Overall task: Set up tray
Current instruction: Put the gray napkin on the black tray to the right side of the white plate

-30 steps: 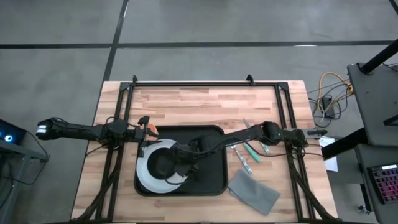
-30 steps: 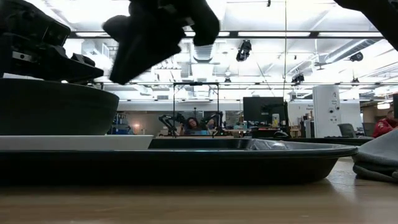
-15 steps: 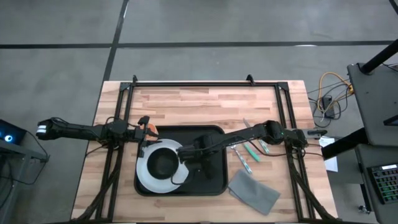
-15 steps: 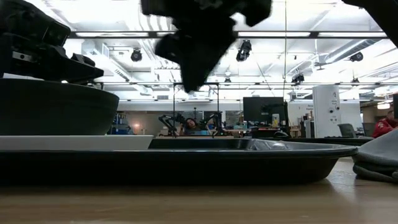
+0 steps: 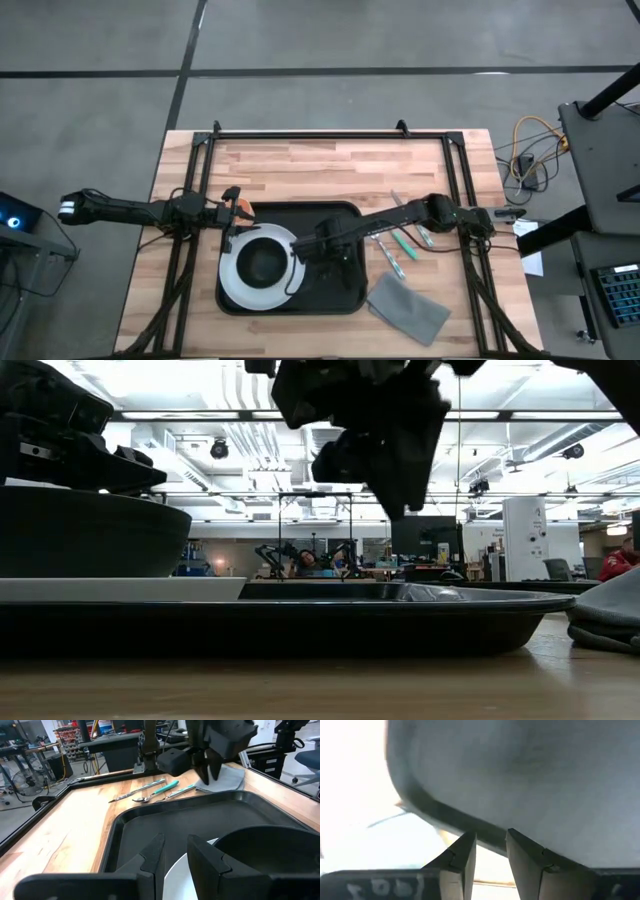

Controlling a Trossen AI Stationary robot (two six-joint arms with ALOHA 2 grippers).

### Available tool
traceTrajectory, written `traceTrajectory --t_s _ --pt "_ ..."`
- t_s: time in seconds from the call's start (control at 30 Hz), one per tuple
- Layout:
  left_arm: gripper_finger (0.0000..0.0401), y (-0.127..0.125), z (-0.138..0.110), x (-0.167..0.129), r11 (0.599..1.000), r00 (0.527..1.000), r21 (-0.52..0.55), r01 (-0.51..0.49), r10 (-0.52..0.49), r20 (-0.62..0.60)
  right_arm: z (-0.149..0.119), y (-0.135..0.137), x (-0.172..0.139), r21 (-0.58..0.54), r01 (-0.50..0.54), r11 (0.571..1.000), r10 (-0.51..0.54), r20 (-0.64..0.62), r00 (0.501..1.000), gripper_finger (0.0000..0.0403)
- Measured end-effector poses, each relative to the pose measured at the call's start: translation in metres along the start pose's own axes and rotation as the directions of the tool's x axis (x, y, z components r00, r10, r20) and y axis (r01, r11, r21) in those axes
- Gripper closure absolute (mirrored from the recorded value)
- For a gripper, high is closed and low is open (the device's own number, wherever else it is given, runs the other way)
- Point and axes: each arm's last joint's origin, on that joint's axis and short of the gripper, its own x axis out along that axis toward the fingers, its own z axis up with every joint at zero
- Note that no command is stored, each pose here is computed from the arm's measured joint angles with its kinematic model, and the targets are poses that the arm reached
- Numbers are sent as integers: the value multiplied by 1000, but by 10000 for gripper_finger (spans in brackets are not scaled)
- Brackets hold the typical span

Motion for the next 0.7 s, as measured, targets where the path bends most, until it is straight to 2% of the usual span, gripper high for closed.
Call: traceTrajectory --t_s 0.07,0.27,0.43,0.6,0.7 --pt "339 0 0 0 1000 1000 0 0 0 0 0 2 1 26 -26 999 26 0 1000 305" --pt "339 0 0 0 1000 1000 0 0 0 0 -6 4 -3 121 2 993 -3 9 1000 306" --pt "339 0 0 0 1000 1000 0 0 0 -1 -19 8 -7 147 0 989 -21 140 990 313" --pt "339 0 0 0 1000 1000 0 1 -1 -4 -63 12 -3 233 -38 972 -35 301 953 320" --pt "339 0 -1 0 1000 1000 0 1 -1 -5 -97 15 3 312 -112 943 -38 436 899 323"
